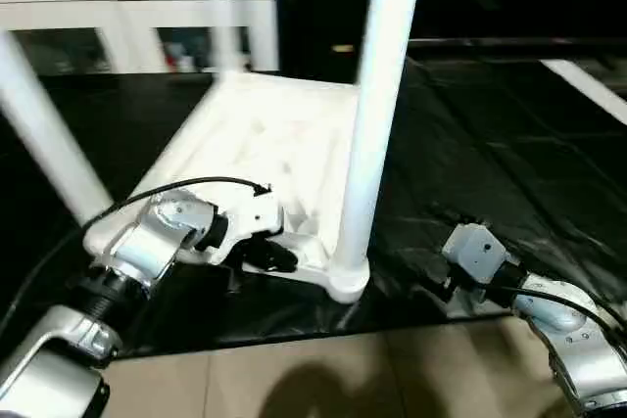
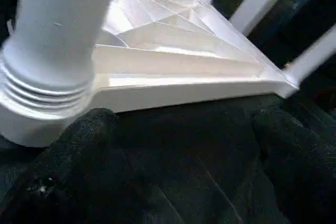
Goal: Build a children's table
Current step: Rotate table base
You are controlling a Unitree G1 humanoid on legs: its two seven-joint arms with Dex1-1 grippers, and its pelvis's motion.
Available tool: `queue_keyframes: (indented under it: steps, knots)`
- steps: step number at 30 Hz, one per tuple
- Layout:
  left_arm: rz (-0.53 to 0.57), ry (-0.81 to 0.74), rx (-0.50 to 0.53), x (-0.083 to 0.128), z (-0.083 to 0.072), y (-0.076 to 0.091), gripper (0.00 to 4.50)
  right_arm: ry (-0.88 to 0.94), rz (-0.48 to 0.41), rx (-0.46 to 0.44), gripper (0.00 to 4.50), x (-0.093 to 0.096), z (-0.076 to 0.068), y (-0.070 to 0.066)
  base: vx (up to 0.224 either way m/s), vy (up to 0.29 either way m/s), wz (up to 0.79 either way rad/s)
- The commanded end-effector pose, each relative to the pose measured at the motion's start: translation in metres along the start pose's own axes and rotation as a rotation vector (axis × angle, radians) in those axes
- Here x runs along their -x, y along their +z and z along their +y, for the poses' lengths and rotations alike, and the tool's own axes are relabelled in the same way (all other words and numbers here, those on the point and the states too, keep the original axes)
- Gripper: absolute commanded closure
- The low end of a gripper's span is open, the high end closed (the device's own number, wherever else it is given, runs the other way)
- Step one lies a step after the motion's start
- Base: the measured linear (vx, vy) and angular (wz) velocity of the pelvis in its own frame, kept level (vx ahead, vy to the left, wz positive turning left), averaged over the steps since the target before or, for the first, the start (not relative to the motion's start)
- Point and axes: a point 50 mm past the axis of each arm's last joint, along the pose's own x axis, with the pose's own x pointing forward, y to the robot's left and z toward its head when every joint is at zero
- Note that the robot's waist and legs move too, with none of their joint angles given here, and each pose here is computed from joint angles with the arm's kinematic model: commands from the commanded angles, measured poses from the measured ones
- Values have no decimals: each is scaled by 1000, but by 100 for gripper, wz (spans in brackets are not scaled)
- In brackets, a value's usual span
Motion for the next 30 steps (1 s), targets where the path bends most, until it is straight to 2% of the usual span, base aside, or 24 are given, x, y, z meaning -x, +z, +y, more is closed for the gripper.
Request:
queue_keyframes:
  steps: [1,3,7,11,16,18,19,21,22,25,27,29,30]
  knots:
    - [16,83,81,5,3,-9,449,1,-4,6,0,1,-4,3,0,0,0]
    - [7,138,141,4,3,-11,449,3,-3,5,0,0,-5,3,0,0,0]
    - [-5,178,190,2,-2,-12,449,4,-2,6,0,-1,-5,4,0,0,0]
    - [-13,192,216,-1,-6,-8,449,5,0,6,0,-2,-6,4,0,0,0]
    - [-30,242,241,-3,-5,-1,449,4,0,6,0,-4,-7,4,0,0,0]
    - [-49,238,213,-4,-5,2,449,4,0,7,0,-4,-7,4,0,0,0]
    - [-59,223,156,-5,-6,5,449,4,1,7,0,-4,-6,4,0,0,0]
    - [-56,219,122,-4,-7,5,449,4,1,7,0,-4,-6,4,0,0,0]
    - [-24,212,71,-2,-7,3,449,3,3,7,0,-3,-6,3,0,0,0]
    - [-50,196,67,0,-4,8,449,0,6,6,0,-2,-6,2,0,0,0]
    - [-69,124,41,2,-6,14,417,0,9,4,0,-1,-7,2,0,0,0]
    - [-56,82,14,4,-7,15,417,0,10,3,0,-1,-7,1,0,0,0]
    - [-50,71,11,5,-7,15,398,0,11,3,0,-1,-7,1,0,0,0]
